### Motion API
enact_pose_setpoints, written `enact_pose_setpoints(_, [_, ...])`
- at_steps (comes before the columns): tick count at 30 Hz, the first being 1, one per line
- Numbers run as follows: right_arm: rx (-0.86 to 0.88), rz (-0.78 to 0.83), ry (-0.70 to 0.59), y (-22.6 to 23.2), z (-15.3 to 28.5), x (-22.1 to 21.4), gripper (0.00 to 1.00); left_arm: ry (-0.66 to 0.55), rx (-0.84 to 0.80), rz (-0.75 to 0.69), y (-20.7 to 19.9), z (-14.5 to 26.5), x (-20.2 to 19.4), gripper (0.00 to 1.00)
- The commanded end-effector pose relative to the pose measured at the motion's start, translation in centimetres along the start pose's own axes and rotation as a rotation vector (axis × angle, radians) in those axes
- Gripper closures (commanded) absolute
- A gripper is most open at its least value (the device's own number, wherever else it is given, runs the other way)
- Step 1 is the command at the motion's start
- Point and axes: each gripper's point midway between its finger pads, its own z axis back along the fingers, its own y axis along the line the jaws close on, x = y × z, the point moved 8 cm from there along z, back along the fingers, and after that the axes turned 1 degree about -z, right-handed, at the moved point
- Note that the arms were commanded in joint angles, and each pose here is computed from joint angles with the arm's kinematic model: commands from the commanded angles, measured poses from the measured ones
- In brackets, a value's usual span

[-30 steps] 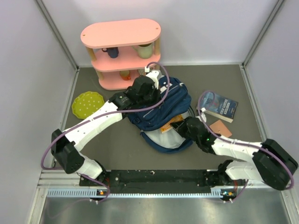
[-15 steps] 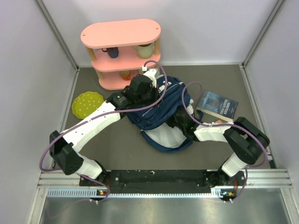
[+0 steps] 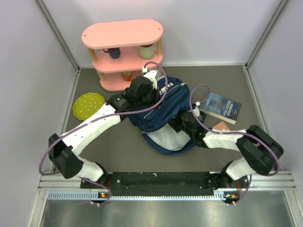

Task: Pack the student bag
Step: Place the book in the student bag.

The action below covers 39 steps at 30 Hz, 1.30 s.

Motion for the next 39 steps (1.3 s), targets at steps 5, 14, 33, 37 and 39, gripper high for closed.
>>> enact_pose_setpoints(5, [0.083,0.147,-0.022,1.4,4.5,1.6,0.23,-0.207,-0.061,0.036,-0.8,2.3,3.7,1.0])
enact_pose_setpoints(14, [-0.024,0.297,-0.189,-2.6,13.2,5.1,0.22,-0.183,-0.033,0.034,0.6,2.2,2.0,1.0])
enact_pose_setpoints(33, [-0.18,0.356,-0.487,-2.6,17.2,10.9,0.17,0.171,-0.089,-0.151,3.2,3.7,-6.3,0.81])
enact_pose_setpoints(37, [-0.204,0.337,-0.504,-2.4,17.5,13.1,0.14,0.141,-0.071,-0.156,3.4,5.9,-6.4,0.37])
enact_pose_setpoints(39, [-0.256,0.343,-0.5,-3.0,17.1,14.3,0.13,0.08,-0.083,-0.163,3.2,7.1,-5.9,0.23])
